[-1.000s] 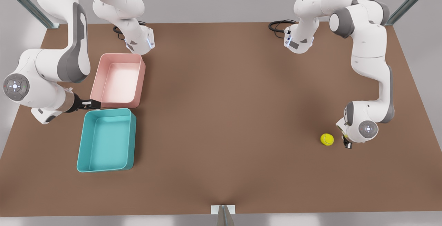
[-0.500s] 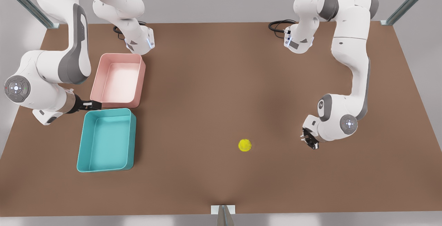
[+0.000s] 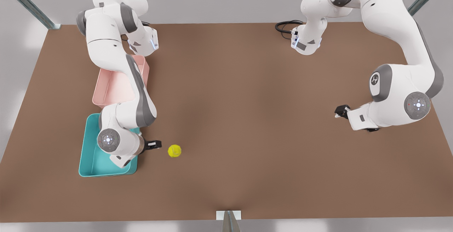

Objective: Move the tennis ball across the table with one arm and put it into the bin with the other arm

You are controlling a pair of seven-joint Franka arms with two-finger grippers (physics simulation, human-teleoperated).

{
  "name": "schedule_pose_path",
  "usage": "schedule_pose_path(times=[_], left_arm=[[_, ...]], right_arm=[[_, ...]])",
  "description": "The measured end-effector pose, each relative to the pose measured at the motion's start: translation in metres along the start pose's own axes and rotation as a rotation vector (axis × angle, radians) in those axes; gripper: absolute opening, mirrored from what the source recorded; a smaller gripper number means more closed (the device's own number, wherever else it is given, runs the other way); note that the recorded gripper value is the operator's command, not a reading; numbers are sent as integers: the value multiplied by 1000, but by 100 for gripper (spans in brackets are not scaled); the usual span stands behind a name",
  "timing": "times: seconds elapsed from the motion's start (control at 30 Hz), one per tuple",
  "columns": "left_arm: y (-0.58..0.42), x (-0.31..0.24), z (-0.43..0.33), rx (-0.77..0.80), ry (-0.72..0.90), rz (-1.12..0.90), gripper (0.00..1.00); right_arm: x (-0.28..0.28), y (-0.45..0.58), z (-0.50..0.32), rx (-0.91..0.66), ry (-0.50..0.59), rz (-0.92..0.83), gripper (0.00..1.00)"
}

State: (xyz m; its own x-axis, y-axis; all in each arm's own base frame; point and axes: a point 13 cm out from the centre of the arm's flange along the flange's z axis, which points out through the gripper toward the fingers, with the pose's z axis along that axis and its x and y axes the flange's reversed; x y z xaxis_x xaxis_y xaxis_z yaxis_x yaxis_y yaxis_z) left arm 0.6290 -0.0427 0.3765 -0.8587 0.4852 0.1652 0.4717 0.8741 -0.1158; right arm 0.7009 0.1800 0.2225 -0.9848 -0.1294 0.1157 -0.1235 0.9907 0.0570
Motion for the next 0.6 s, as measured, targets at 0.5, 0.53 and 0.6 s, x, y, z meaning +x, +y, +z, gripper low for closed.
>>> schedule_pose_path(times=[0.5,0.53,0.6], left_arm=[[0,4,10,9,33,-344,100],[1,4,10,9,34,-359,100],[1,3,11,9,33,-382,100]], right_arm=[[4,12,107,-18,19,113,100],[8,11,112,-17,24,120,100],[16,10,113,-17,26,130,100]])
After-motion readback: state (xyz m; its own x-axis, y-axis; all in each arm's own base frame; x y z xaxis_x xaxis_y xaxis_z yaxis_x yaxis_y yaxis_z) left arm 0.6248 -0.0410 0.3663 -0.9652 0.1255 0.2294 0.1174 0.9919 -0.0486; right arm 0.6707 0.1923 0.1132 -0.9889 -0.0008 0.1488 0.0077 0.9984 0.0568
